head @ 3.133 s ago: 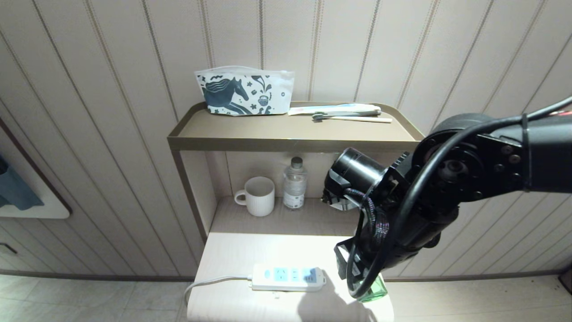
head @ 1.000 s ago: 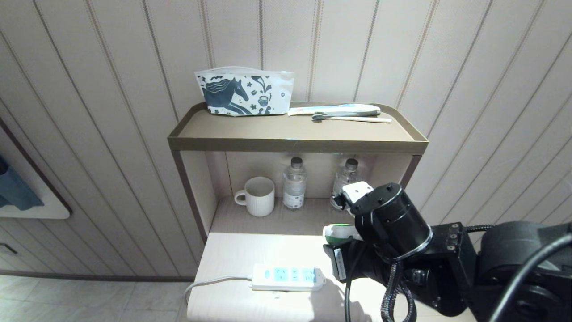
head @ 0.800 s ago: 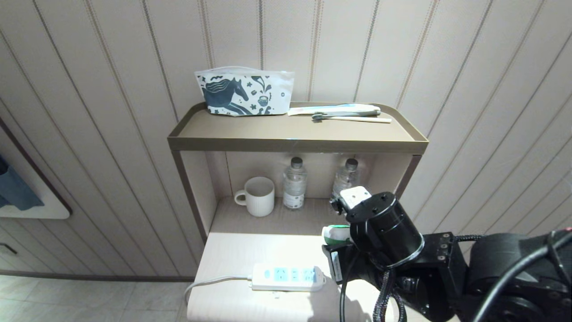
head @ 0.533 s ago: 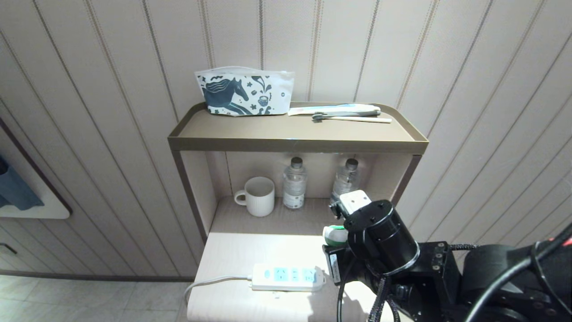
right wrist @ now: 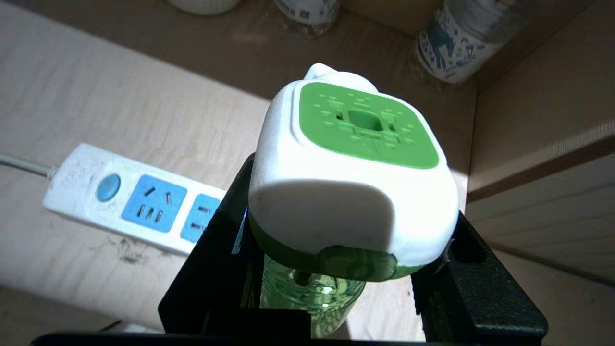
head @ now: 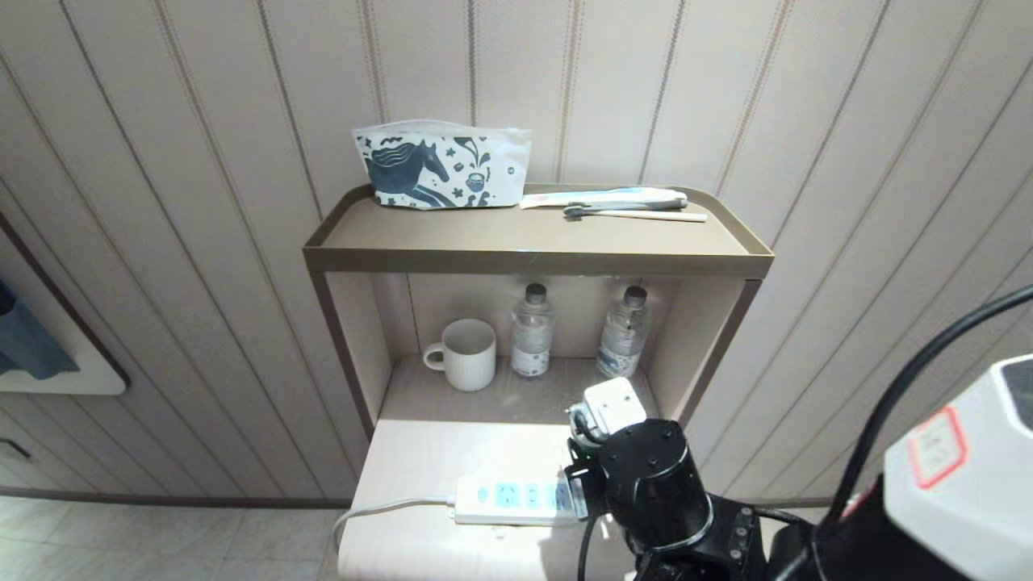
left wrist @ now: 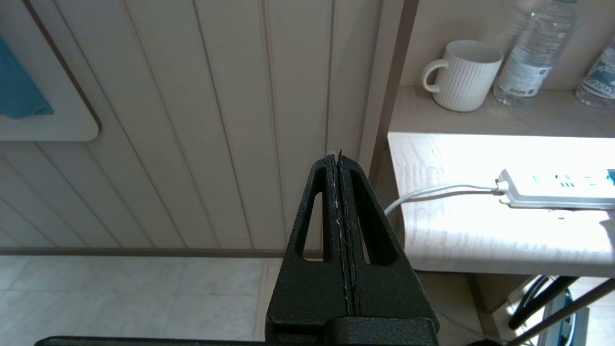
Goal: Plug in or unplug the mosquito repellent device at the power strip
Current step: Place the mosquito repellent liquid on the table
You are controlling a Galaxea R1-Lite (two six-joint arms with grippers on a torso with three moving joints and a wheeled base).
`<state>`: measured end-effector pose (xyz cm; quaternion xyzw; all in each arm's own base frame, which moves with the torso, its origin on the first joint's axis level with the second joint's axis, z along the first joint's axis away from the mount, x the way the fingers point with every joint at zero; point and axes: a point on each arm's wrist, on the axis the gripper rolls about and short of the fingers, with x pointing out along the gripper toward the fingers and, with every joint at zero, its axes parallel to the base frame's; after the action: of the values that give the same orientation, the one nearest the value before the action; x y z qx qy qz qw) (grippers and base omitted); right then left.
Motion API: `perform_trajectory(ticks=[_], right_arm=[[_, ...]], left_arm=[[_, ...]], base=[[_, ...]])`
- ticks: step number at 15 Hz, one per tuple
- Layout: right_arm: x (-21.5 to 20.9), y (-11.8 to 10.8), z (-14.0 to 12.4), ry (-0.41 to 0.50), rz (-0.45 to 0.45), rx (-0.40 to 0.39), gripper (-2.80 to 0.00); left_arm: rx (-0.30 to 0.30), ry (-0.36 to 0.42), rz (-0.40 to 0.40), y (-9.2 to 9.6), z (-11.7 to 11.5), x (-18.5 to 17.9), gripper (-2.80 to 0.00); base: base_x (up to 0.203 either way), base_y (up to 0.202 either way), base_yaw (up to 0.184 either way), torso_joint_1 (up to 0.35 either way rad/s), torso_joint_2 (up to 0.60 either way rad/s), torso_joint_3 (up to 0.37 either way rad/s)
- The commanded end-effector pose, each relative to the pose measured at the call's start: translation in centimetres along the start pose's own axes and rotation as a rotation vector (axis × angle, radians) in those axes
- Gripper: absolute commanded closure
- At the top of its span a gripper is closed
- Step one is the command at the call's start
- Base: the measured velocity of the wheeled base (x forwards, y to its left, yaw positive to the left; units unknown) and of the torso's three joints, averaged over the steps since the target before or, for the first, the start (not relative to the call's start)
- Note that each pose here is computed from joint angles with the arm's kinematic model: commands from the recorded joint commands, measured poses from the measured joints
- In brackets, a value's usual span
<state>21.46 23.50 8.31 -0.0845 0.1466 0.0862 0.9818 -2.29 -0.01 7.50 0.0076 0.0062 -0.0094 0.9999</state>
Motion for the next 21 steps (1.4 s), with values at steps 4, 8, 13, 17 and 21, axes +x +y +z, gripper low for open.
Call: perform_trajectory(ticks=[4,8,13,17,21], right_arm=[[2.4,2.1,-3.0,-0.061,-0.078,-0.020,0.00],[2.3,-0.6,-3.1,-0.079,-0.149,0.060,0.00],[0.4,-2.0,-2.0,-0.117,-0.159,0.045,0.00],[-0.6,-2.7,-2.3,-0.109,-0.148,0.034,0.00],[-1.9,-3.6,-1.5,-0.163,-0.104,0.032,0.00]], left_arm=[[0.000,0.001,0.000,0.0,0.0,0.0,0.00],[0.000,0.001,0.000,0.0,0.0,0.0,0.00],[0.000,0.001,-0.001,0.0,0.0,0.0,0.00],[0.000,0.001,0.000,0.0,0.0,0.0,0.00],[0.000,0.004,0.000,0.0,-0.1,0.0,0.00]], base=[[0.000,0.000,0.000,0.000,0.00,0.000],[0.000,0.000,0.000,0.000,0.00,0.000],[0.000,0.000,0.000,0.000,0.00,0.000],[0.000,0.000,0.000,0.000,0.00,0.000],[0.000,0.000,0.000,0.000,0.00,0.000]])
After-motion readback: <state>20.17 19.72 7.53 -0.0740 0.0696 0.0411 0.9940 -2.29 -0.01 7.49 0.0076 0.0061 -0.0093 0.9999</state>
